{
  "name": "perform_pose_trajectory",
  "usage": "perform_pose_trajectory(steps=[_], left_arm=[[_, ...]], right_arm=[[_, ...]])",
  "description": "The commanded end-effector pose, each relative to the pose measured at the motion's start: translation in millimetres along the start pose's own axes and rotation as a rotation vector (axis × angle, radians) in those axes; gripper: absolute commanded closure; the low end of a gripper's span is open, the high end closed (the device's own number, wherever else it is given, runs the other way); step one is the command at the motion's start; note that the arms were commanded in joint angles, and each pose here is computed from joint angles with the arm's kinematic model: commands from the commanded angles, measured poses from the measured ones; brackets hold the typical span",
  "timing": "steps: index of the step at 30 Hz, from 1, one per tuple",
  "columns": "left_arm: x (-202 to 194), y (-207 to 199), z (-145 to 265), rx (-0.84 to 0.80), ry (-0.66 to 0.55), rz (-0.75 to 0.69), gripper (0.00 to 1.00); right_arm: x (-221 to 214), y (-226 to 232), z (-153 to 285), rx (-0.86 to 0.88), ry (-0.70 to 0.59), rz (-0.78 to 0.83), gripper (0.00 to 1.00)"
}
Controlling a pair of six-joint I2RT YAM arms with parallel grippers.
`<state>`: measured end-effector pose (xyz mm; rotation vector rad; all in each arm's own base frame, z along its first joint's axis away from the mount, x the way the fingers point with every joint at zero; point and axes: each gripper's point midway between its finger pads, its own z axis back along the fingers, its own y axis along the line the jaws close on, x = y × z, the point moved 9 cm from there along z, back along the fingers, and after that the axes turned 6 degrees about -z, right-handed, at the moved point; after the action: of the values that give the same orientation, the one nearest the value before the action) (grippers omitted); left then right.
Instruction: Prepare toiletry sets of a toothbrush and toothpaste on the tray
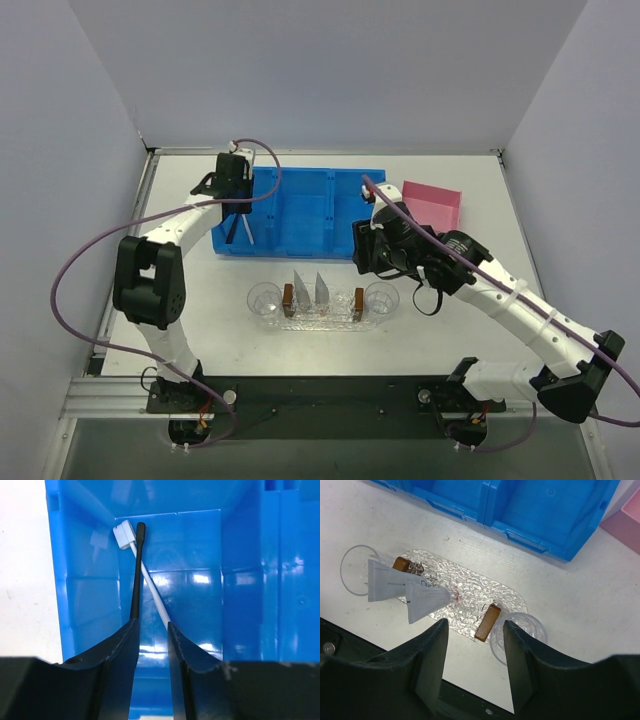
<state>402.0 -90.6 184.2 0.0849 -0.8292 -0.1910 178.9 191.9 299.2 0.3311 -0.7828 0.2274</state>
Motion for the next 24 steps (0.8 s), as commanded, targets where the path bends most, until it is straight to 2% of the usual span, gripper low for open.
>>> perform_pose_trajectory(steps=[1,8,13,24], left_arm=[[16,7,-15,0.072,0.002,-0.066,0.62],[1,11,-43,0.140,0.096,-0.152,0.69],[-11,6,-59,0.111,0.152,-0.180,0.69],[-21,8,-70,0.150,0.189,-0.204,0.69]], right_arm=[[1,-6,9,0.013,-0.053,-0.021,0.57],[-9,-16,8,-0.001,-0.061,-0.043,0.57],[-16,-19,5,-0.001,-0.050,-0.056,0.57],[-17,-19,0,0.009,-0.040,-0.062,0.57]])
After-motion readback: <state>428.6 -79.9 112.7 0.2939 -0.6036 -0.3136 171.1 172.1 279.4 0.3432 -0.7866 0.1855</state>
